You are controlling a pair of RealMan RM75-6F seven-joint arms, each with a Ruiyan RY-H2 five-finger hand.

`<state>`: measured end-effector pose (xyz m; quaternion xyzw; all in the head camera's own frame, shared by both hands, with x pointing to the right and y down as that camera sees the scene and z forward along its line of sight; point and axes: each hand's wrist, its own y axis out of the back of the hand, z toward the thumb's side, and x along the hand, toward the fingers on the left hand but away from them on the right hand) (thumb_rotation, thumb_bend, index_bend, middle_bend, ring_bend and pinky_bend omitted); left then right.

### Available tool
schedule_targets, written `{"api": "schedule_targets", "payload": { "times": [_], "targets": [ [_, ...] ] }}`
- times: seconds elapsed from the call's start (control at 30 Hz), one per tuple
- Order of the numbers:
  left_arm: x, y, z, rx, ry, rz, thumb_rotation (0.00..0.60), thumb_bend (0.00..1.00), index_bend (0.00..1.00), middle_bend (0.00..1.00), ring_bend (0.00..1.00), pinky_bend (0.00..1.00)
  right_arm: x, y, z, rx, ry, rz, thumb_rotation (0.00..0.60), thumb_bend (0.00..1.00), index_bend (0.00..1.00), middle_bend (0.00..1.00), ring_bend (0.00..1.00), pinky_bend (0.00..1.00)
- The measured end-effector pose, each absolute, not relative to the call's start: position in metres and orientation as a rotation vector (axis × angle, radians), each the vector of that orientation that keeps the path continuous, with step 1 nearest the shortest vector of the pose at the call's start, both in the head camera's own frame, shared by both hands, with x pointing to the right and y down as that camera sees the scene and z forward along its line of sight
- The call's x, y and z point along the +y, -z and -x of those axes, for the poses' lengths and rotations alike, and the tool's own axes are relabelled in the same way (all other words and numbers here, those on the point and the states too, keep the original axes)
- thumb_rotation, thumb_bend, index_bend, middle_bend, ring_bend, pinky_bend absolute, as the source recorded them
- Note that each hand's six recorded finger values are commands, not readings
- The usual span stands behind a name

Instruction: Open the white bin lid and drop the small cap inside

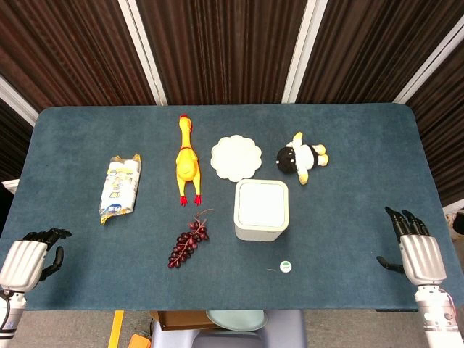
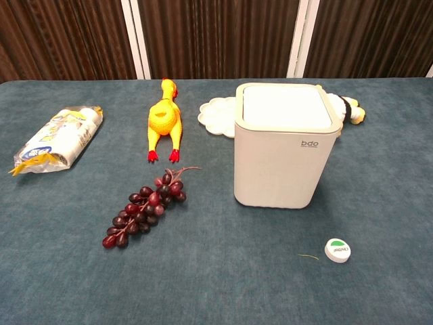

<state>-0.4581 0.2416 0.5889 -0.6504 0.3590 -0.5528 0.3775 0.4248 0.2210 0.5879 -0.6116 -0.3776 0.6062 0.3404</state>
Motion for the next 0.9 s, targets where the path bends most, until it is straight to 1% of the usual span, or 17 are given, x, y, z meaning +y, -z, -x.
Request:
{"api": "schedule_targets", "payload": {
  "times": [0.23,0.33,0.4,0.43,0.47,0.5,0.53,0.57,0.6,0.67,0.83,0.9],
  "targets": [
    [0.239,-0.586,0.458,0.947,1.374,1.654,0.6,0.64,0.35,0.39,0.46,0.46,0.222,-0.589,-0.422,-0.967,-1.56,1.605,0.6,0.11,0.17,0.25,0.13,0.27],
    [0.239,-0.585,0.458,0.956,1.36,1.659,0.6,0.64,0.35,0.39,0.46,0.46,0.223,-0.587,-0.418,-0.965,-1.535,1.615,0.6,0.15,0.17,0.25,0.13,0.27],
    [0.238,-0.585,0.458,0.963,1.356,1.664,0.6,0.64,0.35,0.39,0.46,0.46,0.222,-0.584,-0.415,-0.975,-1.509,1.615,0.6,0.2,0.17,0.27,0.17,0.29],
    [0.238,-0.585,0.459,0.966,1.357,1.668,0.6,0.64,0.35,0.39,0.46,0.46,0.222,-0.582,-0.414,-0.982,-1.496,1.611,0.6,0.22,0.17,0.31,0.22,0.32],
    [0.239,-0.585,0.46,0.969,1.36,1.674,0.6,0.64,0.35,0.39,0.46,0.46,0.221,-0.58,-0.412,-0.988,-1.481,1.605,0.6,0.26,0.17,0.39,0.31,0.43],
    [0.239,-0.585,0.46,0.97,1.362,1.678,0.6,0.64,0.36,0.39,0.46,0.46,0.218,-0.577,-0.409,-0.99,-1.462,1.595,0.6,0.27,0.17,0.43,0.36,0.49],
    [0.239,-0.584,0.46,0.972,1.362,1.684,0.6,0.64,0.36,0.4,0.46,0.46,0.217,-0.575,-0.407,-0.987,-1.449,1.588,0.6,0.29,0.17,0.52,0.47,0.62],
    [0.239,-0.582,0.46,0.975,1.358,1.692,0.6,0.64,0.37,0.4,0.46,0.46,0.215,-0.573,-0.403,-0.978,-1.435,1.582,0.6,0.32,0.17,0.61,0.55,0.71],
    [0.239,-0.581,0.46,0.975,1.354,1.696,0.6,0.64,0.37,0.4,0.46,0.46,0.211,-0.571,-0.397,-0.962,-1.413,1.577,0.6,0.36,0.18,0.66,0.61,0.76],
    [0.239,-0.579,0.459,0.97,1.347,1.702,0.6,0.64,0.38,0.41,0.46,0.46,0.205,-0.565,-0.386,-0.939,-1.374,1.578,0.6,0.43,0.2,0.73,0.67,0.79],
    [0.24,-0.58,0.46,0.957,1.362,1.712,0.6,0.64,0.39,0.42,0.46,0.46,0.18,-0.552,-0.338,-0.879,-1.255,1.66,0.6,0.57,0.22,0.77,0.69,0.81],
    [0.24,-0.58,0.462,0.953,1.372,1.711,0.6,0.64,0.39,0.42,0.46,0.46,0.17,-0.549,-0.317,-0.838,-1.214,1.712,0.6,0.6,0.24,0.78,0.69,0.82]
  ]
}}
